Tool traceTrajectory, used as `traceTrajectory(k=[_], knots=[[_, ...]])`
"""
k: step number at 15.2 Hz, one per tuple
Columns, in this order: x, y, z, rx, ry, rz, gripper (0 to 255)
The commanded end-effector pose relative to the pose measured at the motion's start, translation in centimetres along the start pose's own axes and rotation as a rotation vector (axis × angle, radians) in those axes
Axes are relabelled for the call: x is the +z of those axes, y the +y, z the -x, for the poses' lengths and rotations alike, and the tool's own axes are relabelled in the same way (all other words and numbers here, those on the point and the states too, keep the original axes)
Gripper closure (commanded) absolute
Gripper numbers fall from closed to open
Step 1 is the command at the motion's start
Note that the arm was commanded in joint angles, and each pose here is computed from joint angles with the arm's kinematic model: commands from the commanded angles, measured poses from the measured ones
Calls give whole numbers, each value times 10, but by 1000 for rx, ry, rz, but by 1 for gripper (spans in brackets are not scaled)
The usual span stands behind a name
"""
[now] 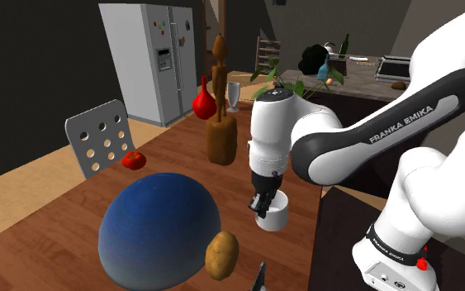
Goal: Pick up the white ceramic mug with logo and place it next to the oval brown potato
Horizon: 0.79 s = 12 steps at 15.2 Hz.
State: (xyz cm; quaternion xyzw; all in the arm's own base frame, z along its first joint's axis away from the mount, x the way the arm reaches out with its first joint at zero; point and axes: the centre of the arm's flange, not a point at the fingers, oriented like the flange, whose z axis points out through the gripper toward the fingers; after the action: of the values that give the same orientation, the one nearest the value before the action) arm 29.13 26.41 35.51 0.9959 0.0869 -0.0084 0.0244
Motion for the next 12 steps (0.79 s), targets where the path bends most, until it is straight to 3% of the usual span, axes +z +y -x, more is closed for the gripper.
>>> traceTrajectory(k=[1,12], knots=[[10,-1,-1,0,1,0,255],[68,-4,-2,0,1,0,255]])
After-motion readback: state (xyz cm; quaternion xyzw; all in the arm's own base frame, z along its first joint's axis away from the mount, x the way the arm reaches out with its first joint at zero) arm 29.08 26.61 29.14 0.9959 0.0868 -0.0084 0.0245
